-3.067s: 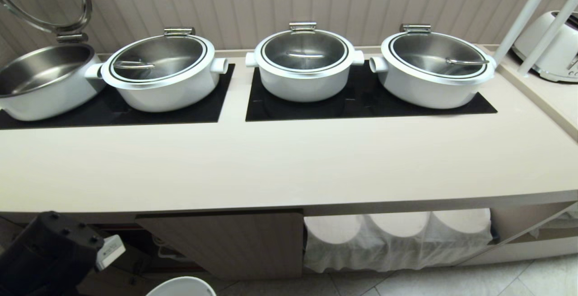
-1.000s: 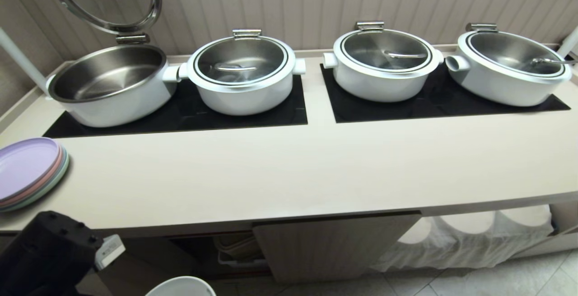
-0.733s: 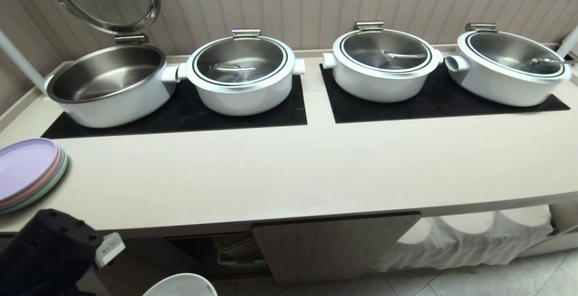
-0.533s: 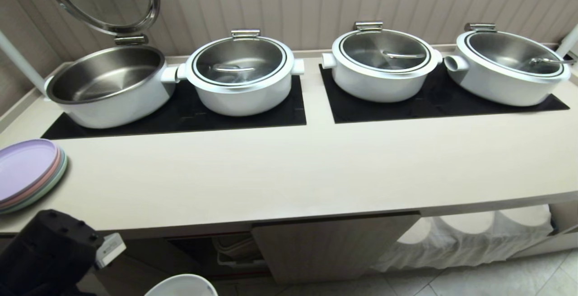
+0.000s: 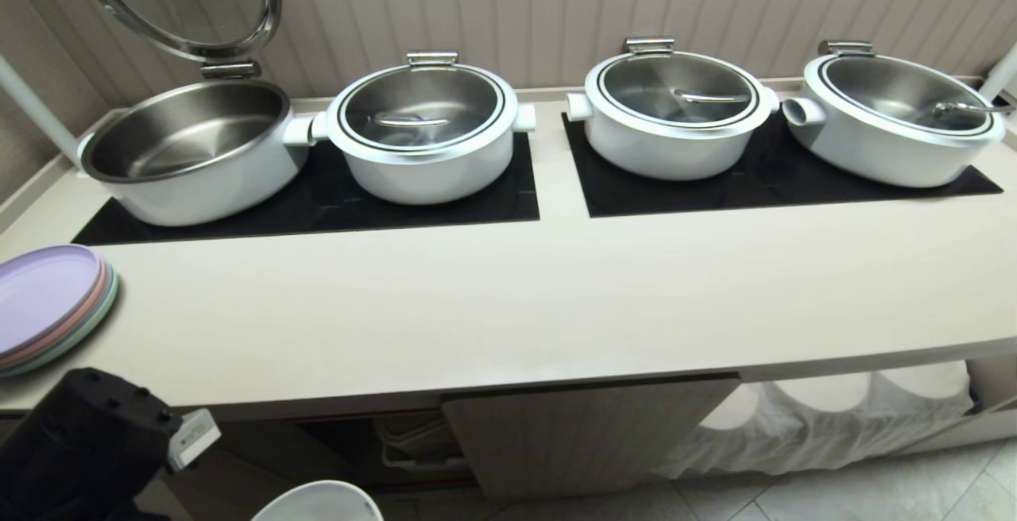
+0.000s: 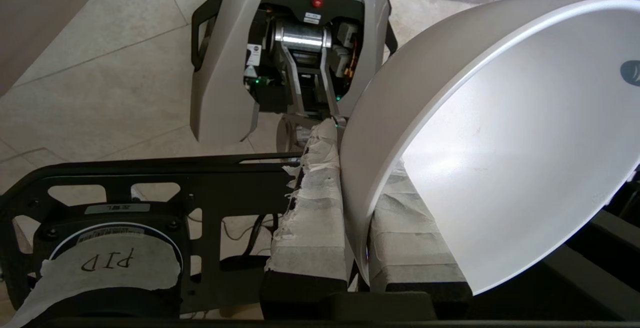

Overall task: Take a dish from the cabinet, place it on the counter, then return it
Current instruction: Put it back into the cabinet

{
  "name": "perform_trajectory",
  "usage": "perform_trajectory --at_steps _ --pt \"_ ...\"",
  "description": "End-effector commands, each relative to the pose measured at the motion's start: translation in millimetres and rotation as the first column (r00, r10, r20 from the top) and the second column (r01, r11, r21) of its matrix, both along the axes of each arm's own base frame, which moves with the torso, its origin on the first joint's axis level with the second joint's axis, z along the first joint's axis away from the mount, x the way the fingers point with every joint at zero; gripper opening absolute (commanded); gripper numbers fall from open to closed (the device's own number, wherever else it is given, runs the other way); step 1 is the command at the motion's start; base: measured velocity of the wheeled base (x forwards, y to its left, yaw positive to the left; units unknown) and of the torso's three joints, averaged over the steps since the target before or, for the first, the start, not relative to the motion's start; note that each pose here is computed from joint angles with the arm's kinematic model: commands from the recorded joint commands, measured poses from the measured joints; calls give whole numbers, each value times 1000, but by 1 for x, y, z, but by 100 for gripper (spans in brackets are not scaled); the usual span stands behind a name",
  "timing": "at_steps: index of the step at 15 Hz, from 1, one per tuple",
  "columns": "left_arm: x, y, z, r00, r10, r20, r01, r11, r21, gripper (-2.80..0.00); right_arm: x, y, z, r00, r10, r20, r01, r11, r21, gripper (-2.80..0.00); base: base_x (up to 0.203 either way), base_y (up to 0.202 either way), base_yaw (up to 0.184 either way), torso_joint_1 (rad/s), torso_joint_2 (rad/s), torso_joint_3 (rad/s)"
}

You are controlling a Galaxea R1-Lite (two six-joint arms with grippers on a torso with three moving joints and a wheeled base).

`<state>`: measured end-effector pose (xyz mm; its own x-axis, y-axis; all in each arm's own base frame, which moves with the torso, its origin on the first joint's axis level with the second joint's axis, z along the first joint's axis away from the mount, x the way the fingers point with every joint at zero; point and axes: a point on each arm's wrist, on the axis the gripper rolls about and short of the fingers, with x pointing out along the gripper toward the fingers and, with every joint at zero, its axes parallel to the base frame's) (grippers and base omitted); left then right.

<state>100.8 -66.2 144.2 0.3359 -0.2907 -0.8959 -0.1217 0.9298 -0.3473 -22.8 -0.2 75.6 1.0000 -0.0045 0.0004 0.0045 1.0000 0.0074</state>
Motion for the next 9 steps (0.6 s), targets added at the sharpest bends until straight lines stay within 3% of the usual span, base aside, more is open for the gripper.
perform_trajectory --at_steps 1,9 --pt "0 0 0 1000 3 -5 -3 1000 -1 -280 0 0 0 1000 0 1 0 1000 0 -280 0 0 0 0 0 0" --pt "-1 0 0 1000 4 -5 -4 1000 -4 -280 0 0 0 1000 -1 0 1 1000 0 -280 0 0 0 0 0 0"
